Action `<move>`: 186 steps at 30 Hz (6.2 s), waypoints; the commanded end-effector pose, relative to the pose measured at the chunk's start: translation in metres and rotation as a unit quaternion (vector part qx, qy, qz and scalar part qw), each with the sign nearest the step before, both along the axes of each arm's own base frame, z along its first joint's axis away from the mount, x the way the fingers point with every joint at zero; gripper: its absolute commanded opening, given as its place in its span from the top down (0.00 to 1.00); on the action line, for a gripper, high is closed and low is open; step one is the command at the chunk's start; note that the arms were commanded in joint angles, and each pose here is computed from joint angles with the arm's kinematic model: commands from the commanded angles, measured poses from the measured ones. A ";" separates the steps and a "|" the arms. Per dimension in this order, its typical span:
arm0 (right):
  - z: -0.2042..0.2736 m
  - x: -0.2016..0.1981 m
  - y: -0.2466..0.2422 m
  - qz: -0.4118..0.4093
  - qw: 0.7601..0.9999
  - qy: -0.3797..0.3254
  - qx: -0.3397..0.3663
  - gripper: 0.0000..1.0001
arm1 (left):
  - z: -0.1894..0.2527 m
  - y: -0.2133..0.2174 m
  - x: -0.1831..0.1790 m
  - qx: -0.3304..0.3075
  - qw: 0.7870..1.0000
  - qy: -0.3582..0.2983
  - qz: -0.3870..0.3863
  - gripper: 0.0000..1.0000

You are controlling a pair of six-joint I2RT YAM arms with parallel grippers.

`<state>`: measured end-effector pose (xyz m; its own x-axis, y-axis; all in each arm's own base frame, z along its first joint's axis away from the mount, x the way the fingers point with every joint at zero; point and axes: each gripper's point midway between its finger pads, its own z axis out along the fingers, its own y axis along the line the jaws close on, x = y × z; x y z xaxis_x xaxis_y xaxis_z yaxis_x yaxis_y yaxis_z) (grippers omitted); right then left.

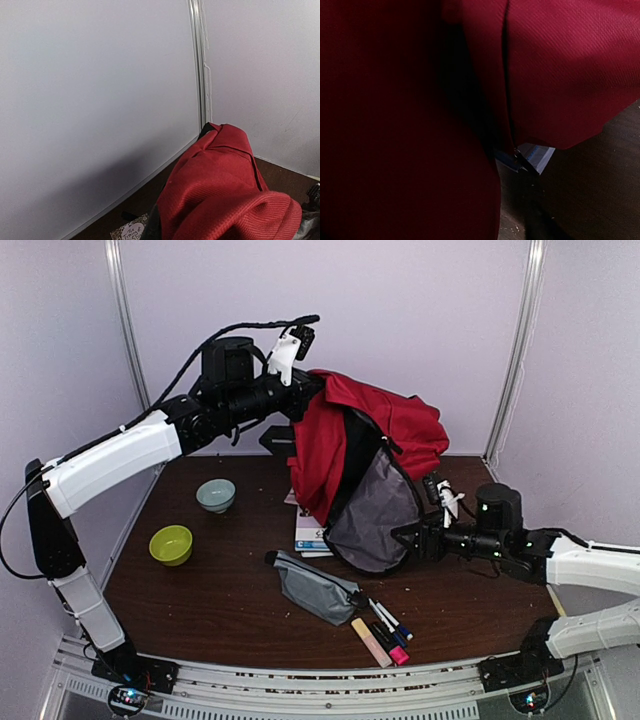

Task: Pack the student bag
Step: Adjust the largest pocket of the student bag, then place the largest pocket in the student bag.

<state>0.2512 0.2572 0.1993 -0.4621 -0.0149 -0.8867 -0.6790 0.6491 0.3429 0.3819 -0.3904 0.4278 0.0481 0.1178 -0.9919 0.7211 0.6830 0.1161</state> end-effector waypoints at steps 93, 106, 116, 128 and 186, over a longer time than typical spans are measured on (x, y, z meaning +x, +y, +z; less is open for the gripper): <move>0.255 0.025 0.044 0.087 0.968 -0.233 0.045 1.00 | 0.082 0.107 -0.118 0.047 0.979 -0.196 -0.035 1.00; 0.268 0.046 0.141 0.207 0.950 -0.216 0.089 1.00 | -0.003 0.147 -0.176 0.035 0.996 -0.076 -0.017 1.00; 0.201 0.050 0.184 0.263 0.952 -0.147 0.061 1.00 | -0.065 0.129 -0.197 0.047 0.997 -0.006 -0.052 0.20; 0.189 0.054 0.192 0.205 0.970 -0.125 0.032 1.00 | -0.061 0.091 -0.166 0.093 0.995 0.018 -0.021 0.02; -0.118 0.149 0.058 -0.070 0.942 0.324 -0.046 0.68 | 0.005 0.251 -0.167 0.008 0.969 -0.018 0.246 1.00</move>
<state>0.4047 0.3190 0.0726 -0.9165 0.0389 -0.3982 -0.2357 0.7517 0.6159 0.2150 -0.1449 0.4090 -0.0294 0.2089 -0.9775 0.3346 0.9235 0.1873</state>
